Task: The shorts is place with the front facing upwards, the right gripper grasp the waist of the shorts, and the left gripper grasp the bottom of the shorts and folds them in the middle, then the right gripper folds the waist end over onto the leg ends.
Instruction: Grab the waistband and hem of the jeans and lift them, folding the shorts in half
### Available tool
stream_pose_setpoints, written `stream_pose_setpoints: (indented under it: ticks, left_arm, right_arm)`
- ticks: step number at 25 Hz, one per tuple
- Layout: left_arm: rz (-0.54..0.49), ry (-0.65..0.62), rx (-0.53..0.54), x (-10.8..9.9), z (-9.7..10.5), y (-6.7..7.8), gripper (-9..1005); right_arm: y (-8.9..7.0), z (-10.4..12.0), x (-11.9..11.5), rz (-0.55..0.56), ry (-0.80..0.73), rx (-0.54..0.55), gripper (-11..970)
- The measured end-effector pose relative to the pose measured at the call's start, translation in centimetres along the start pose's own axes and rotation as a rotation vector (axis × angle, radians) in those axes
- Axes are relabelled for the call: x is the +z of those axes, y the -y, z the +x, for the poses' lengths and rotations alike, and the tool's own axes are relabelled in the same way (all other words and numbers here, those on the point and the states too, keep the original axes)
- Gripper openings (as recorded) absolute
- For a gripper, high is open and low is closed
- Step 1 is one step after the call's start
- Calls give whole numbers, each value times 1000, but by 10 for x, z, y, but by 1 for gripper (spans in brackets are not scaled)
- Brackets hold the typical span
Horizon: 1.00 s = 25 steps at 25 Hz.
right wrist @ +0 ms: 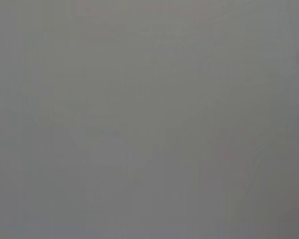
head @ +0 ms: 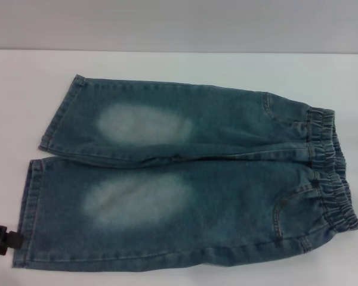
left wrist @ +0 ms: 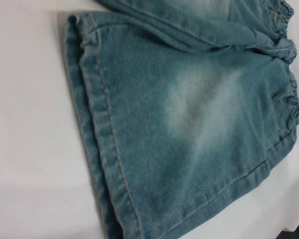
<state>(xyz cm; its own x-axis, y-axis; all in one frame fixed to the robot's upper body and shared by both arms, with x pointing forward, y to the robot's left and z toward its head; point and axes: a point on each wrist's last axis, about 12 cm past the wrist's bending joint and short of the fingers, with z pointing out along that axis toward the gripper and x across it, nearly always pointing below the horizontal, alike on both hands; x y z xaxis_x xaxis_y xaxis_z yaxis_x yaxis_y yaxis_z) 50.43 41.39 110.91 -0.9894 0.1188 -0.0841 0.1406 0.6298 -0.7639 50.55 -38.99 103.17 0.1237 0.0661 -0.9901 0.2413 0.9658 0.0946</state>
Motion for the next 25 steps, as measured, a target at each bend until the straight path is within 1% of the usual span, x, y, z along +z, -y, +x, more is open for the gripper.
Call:
stream_pose_setpoints:
  ticks: [8, 18, 25]
  left_arm:
    - [-23, -3, 1, 11, 0, -4, 799]
    - [-34, -7, 10, 16, -1, -5, 800]
    - [-48, -33, 4, 22, 2, -7, 800]
  right_arm:
    - [-1, -1, 3, -4, 4, -2, 650]
    - [-2, -1, 3, -3, 0, -2, 650]
    - [-2, -1, 4, -4, -2, -1, 650]
